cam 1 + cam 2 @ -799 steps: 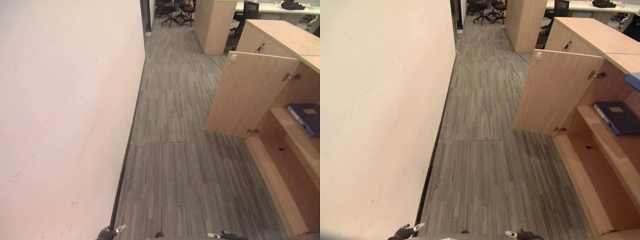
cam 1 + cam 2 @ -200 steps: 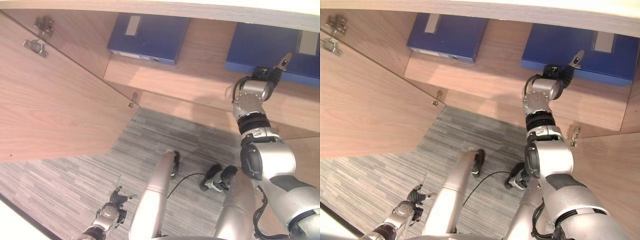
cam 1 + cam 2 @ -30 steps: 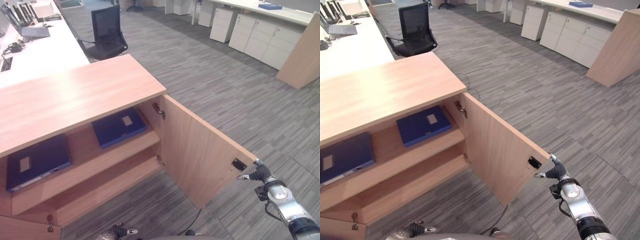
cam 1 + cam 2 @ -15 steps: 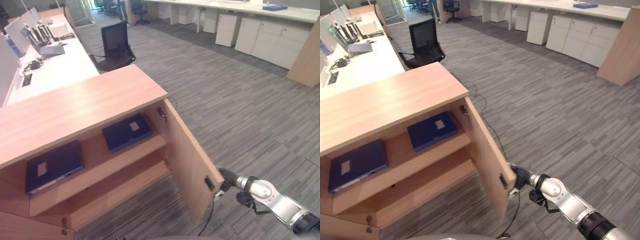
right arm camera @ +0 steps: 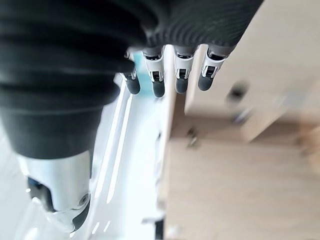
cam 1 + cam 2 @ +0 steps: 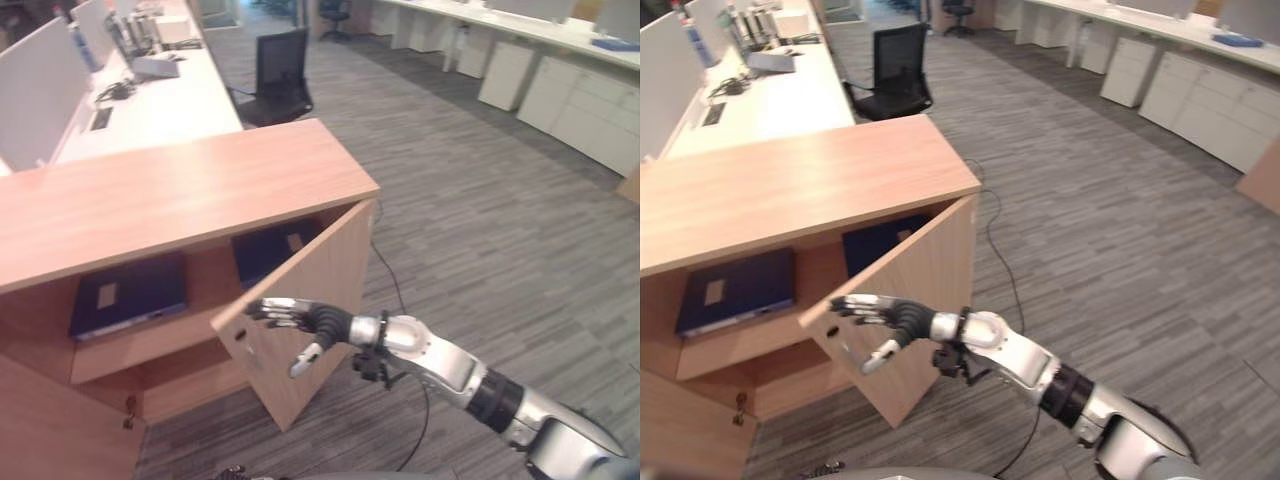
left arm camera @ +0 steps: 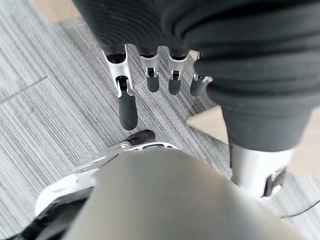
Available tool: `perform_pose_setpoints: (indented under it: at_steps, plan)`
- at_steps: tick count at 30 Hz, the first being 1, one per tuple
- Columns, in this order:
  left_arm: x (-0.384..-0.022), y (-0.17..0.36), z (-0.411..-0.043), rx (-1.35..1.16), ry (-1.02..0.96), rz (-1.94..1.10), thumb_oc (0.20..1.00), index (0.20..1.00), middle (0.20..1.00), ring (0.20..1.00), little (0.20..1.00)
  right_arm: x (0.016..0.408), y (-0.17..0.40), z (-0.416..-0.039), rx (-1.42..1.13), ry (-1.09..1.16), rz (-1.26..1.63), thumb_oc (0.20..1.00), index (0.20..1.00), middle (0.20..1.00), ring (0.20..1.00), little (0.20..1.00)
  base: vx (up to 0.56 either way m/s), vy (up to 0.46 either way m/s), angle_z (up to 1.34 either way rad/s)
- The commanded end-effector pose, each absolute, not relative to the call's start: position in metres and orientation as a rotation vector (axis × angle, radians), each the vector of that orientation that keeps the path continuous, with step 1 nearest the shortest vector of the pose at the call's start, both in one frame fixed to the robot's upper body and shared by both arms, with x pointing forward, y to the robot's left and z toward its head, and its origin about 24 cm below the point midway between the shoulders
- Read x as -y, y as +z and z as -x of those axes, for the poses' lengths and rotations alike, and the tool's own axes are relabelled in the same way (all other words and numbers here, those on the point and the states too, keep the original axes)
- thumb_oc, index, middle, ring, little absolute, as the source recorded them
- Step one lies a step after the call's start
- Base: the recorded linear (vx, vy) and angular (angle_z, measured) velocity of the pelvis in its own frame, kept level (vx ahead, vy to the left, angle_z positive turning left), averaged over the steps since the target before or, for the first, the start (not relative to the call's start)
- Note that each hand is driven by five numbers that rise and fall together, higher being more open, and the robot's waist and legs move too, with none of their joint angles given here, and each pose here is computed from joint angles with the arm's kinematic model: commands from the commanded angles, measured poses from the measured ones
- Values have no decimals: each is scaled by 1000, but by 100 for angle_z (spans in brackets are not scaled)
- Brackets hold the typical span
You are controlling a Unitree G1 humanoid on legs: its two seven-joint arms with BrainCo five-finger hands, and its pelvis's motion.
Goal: Put the empty folder in the office cabinet
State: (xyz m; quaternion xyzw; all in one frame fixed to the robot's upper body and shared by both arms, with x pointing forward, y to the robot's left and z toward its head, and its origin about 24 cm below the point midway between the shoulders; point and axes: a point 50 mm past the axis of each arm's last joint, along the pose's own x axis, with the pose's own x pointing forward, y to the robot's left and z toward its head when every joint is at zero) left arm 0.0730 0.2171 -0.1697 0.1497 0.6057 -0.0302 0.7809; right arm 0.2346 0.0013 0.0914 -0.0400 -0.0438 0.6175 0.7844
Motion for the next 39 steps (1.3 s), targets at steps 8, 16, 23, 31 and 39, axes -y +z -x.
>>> perform_pose_setpoints:
  at_steps: [8,16,23,31,39]
  plan:
    - [-210,-172,-73,-1313,-168,-453,1000,1000,1000,1000,1000,16,43,-248,-42,1179,206,1000,1000,1000,1000,1000,-30,66,23]
    - [-209,-168,-92,-1246,-281,-570,1000,1000,1000,1000,1000,67,-12,-246,-251,976,367,1000,1000,1000,1000,1000,-12,86,71]
    - [-200,-165,-108,-1187,-395,-665,1000,1000,1000,1000,1000,119,-68,-236,-519,692,375,1000,1000,1000,1000,1000,73,-156,160]
    - [-213,-168,-91,-1264,-236,-540,1000,1000,1000,1000,1000,143,-132,-195,-894,562,580,1000,1000,1000,1000,1000,58,-279,87]
    - [-226,-157,-119,-1156,-1,-348,1000,1000,1000,1000,1000,177,-146,-172,-1044,349,554,1000,1000,1000,1000,1000,-37,-203,93]
